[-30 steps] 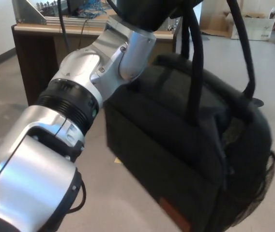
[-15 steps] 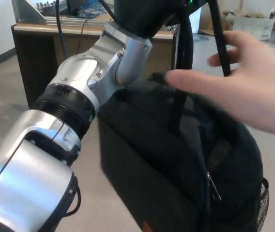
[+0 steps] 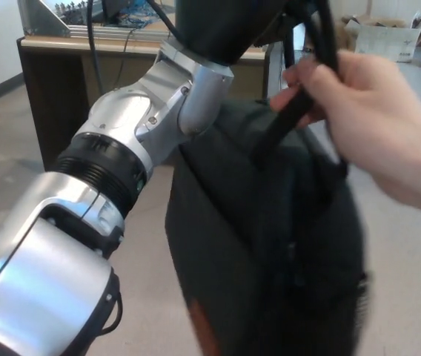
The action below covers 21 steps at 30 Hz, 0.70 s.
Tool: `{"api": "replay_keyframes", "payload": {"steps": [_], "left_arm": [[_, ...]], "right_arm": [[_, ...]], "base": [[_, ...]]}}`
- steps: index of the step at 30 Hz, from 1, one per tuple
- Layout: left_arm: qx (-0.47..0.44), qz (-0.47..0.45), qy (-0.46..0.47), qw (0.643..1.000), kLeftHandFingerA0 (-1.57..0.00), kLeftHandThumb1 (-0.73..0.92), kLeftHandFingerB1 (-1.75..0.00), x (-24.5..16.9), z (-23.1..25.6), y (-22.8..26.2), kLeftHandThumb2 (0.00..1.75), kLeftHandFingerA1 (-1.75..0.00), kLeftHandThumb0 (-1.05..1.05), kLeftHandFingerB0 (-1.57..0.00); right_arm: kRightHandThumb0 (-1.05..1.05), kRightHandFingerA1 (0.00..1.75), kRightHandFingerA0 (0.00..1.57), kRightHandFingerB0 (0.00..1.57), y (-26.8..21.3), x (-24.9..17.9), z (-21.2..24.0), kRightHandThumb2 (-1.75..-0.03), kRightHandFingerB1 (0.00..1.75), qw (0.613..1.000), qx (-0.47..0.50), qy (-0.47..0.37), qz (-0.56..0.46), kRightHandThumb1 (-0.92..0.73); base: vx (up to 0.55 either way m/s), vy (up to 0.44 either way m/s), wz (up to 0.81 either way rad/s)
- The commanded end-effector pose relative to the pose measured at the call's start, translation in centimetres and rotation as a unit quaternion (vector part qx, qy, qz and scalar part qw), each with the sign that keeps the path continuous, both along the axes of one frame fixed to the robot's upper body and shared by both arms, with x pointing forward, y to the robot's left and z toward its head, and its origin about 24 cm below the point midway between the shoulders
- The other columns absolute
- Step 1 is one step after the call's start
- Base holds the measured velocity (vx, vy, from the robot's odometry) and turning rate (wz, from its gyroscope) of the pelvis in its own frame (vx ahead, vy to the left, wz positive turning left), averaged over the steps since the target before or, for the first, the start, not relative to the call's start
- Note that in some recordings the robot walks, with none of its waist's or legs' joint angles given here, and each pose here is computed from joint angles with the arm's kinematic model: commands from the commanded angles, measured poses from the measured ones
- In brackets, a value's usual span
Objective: A person hands over a black lunchbag to the robot and the robot uses its left hand to grab the strips of the lunchbag, the gives it back to the person.
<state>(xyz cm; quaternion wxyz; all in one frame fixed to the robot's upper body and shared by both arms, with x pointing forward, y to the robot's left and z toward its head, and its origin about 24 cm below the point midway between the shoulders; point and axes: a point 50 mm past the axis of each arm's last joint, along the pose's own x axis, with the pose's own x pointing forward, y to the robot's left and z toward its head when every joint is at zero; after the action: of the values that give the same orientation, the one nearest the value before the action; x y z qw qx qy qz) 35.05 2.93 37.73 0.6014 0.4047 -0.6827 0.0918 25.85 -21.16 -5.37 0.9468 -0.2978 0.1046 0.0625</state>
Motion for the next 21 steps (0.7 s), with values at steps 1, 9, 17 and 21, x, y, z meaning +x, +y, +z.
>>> {"api": "replay_keyframes", "payload": {"steps": [1, 9, 17, 21], "left_arm": [[0.052, 0.047, 0.122, 0.990, 0.00, 0.52, -0.07, 1.1, -0.1, -0.3, 0.89, 0.00, -0.87, -0.03], [0.094, 0.065, 0.167, 0.979, 0.00, 0.50, 0.00, 1.2, -0.3, 1.1, 0.88, 0.00, -0.96, 0.00], [0.096, 0.050, 0.157, 0.982, 0.00, 0.62, 0.00, -0.4, -0.9, 3.5, 0.59, 0.00, -0.92, 0.00], [0.084, 0.049, 0.165, 0.982, 0.00, 0.61, 0.00, -1.7, -3.2, 7.4, 0.58, 0.00, -0.91, 0.00]], "right_arm": [[-0.38, 0.44, 0.46, 0.56, -0.7, 0.4, 0.4, -0.59, 0.47, 1.000, -0.004, -0.004, -0.008, -0.66], [-0.37, 0.43, 0.45, 0.55, -0.7, 0.6, 0.6, -0.59, 0.46, 1.000, -0.002, -0.001, -0.007, -0.65], [-0.35, 0.43, 0.45, 0.57, -0.8, 0.8, 0.7, -0.58, 0.47, 1.000, -0.003, 0.000, -0.009, -0.64], [-0.35, 0.44, 0.46, 0.58, -0.8, 0.8, 0.6, -0.58, 0.47, 1.000, -0.002, 0.003, -0.010, -0.63]], "base": [[0.00, 0.000, 0.00], [0.00, 0.000, 0.00], [0.00, 0.000, 0.00], [0.00, 0.000, 0.00]]}}
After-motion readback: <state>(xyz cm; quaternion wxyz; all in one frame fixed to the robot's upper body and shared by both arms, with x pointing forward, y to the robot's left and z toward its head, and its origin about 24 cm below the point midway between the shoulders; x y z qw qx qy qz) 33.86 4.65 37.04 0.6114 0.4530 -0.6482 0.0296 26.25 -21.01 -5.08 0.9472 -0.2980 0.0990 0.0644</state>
